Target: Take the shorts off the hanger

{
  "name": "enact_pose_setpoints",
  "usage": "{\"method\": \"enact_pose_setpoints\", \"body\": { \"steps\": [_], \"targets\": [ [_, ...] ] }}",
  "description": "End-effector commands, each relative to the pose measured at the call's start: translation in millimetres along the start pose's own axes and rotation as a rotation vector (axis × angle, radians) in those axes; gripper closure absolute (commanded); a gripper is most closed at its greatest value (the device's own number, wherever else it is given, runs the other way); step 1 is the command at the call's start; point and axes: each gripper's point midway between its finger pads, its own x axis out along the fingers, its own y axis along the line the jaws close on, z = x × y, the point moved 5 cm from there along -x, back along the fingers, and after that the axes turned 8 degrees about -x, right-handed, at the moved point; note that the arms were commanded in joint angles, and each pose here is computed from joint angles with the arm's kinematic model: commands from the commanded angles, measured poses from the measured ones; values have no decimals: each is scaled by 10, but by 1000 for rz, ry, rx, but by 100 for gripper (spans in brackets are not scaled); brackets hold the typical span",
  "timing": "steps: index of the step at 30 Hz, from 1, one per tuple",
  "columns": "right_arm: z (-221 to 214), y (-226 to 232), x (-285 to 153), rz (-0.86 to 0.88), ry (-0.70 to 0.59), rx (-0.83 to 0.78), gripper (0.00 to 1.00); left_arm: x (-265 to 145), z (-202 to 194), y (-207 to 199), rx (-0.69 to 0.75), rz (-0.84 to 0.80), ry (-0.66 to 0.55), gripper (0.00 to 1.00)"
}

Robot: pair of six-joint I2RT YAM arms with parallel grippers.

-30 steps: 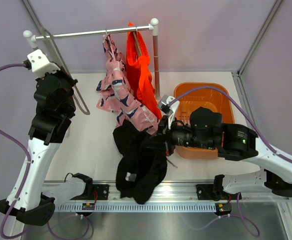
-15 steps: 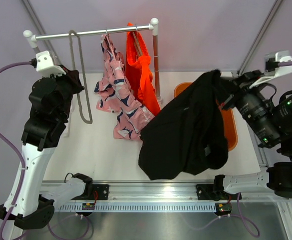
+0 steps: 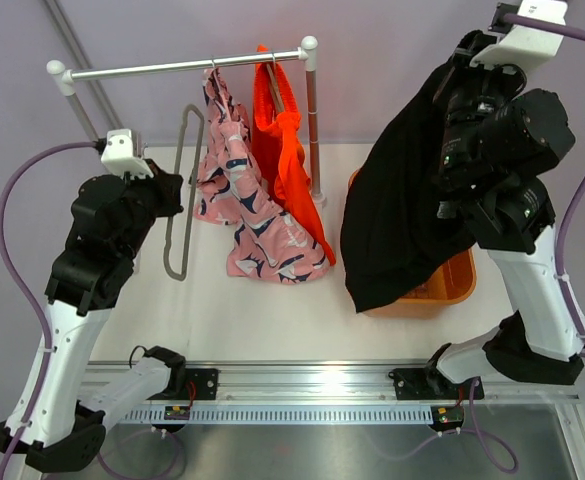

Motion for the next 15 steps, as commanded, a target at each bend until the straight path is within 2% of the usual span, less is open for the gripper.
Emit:
{"method": "enact_pose_setpoints", "body": {
  "steps": [1,5,9,13,14,15],
  "targets": [
    [114,-109,183,-16,-65,114,100,-108,-46,2,0,-36,-8,100],
    [-116,-220,473,-73,-22,103,100,-147,-202,86,6,-17,25,100],
    [-366,-289,514,-84,42,127,100,-178,-298,158,12,4,39,100],
    [-1075,-163,365,-61,194,126,100,-166,-384,218,7,33,53,100],
    [-1096,-260,230,-63,194,159,100,-158,-396,229,5,41,56,100],
    [-1524,-156,166,-54,275,154,100,-132,-428,257,8,61,66,100]
  ]
}}
